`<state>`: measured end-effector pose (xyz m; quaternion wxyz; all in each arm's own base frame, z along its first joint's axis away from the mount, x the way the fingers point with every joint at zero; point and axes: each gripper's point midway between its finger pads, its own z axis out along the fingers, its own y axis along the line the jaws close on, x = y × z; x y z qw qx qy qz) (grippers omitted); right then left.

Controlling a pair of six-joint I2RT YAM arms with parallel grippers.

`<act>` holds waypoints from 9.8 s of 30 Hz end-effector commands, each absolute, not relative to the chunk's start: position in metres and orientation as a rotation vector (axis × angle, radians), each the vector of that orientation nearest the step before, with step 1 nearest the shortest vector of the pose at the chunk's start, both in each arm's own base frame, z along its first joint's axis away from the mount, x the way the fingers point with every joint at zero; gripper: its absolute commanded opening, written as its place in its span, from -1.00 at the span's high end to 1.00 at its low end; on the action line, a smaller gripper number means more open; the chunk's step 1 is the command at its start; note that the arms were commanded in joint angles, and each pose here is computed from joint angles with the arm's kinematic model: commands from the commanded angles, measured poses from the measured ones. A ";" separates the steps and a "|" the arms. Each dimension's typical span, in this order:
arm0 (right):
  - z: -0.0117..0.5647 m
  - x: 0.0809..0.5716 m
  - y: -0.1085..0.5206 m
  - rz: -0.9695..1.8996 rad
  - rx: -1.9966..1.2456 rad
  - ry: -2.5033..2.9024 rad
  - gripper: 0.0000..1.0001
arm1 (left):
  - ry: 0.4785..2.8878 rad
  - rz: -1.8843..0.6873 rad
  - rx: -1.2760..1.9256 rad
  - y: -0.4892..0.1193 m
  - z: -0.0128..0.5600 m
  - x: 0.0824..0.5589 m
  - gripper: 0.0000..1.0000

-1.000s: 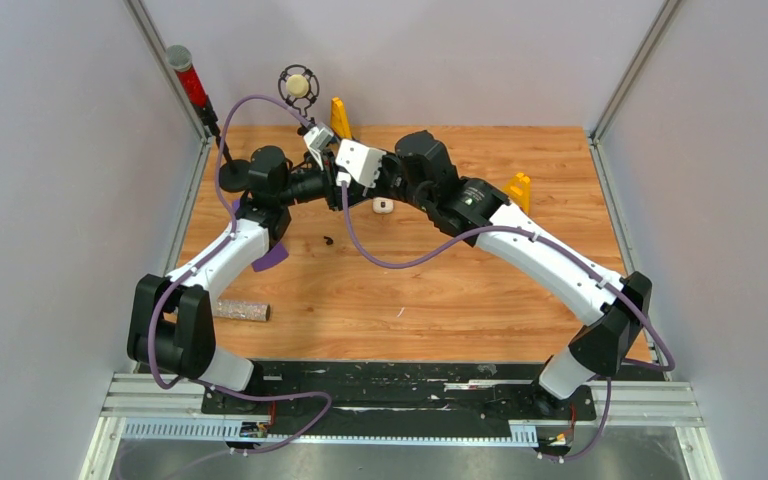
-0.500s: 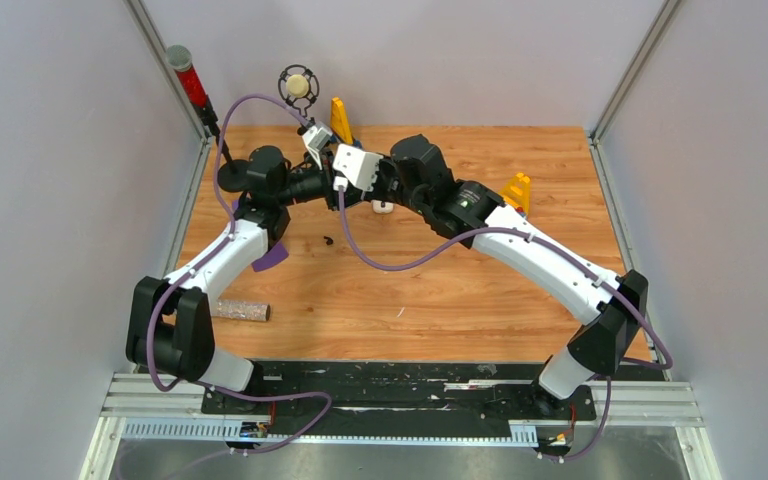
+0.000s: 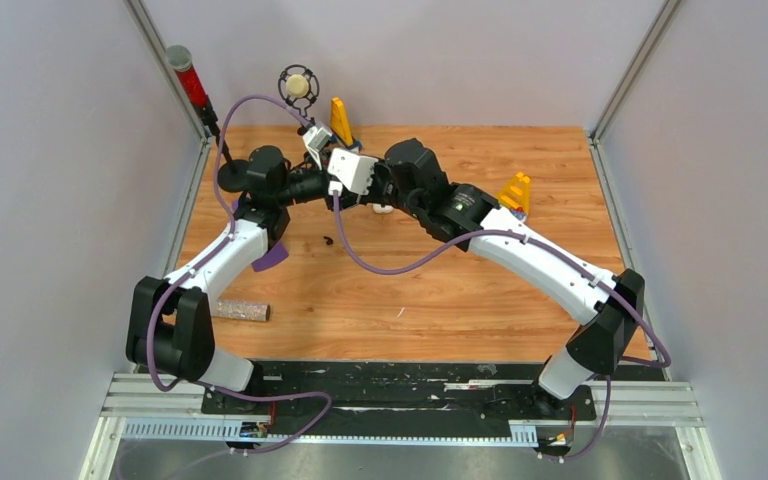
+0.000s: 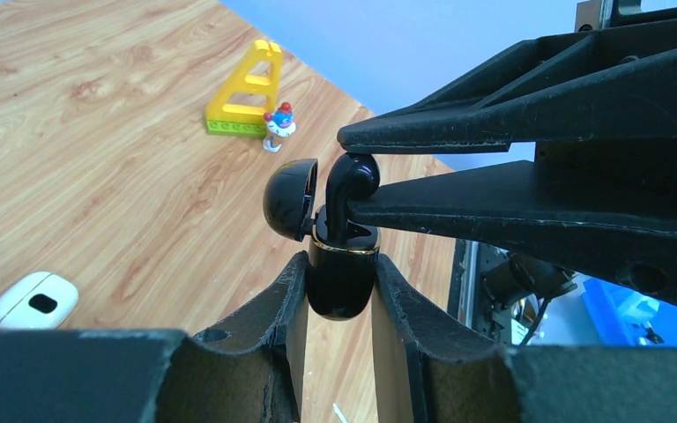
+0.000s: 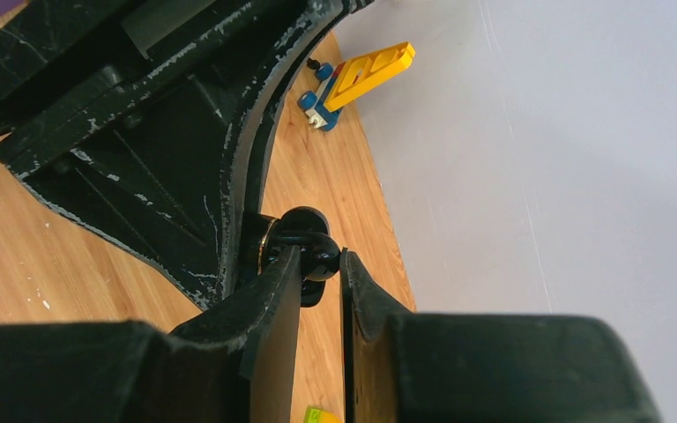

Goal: Insert the wireless bluetooth earbuds into the charging case
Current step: Place the earbud in the charging case, then pick up the earbud from the center of the board.

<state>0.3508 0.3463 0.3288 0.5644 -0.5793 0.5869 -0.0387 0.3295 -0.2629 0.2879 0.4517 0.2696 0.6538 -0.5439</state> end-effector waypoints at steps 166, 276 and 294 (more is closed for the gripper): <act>0.043 0.501 0.172 0.619 -1.696 1.918 -0.11 | 1.315 -1.170 1.371 -0.226 0.276 0.250 1.00; 0.034 0.504 0.170 0.558 -1.797 1.794 0.37 | 1.322 -1.173 1.371 -0.227 0.277 0.250 1.00; 0.064 0.505 0.179 0.560 -1.774 1.710 0.62 | 1.334 -1.169 1.367 -0.227 0.277 0.252 1.00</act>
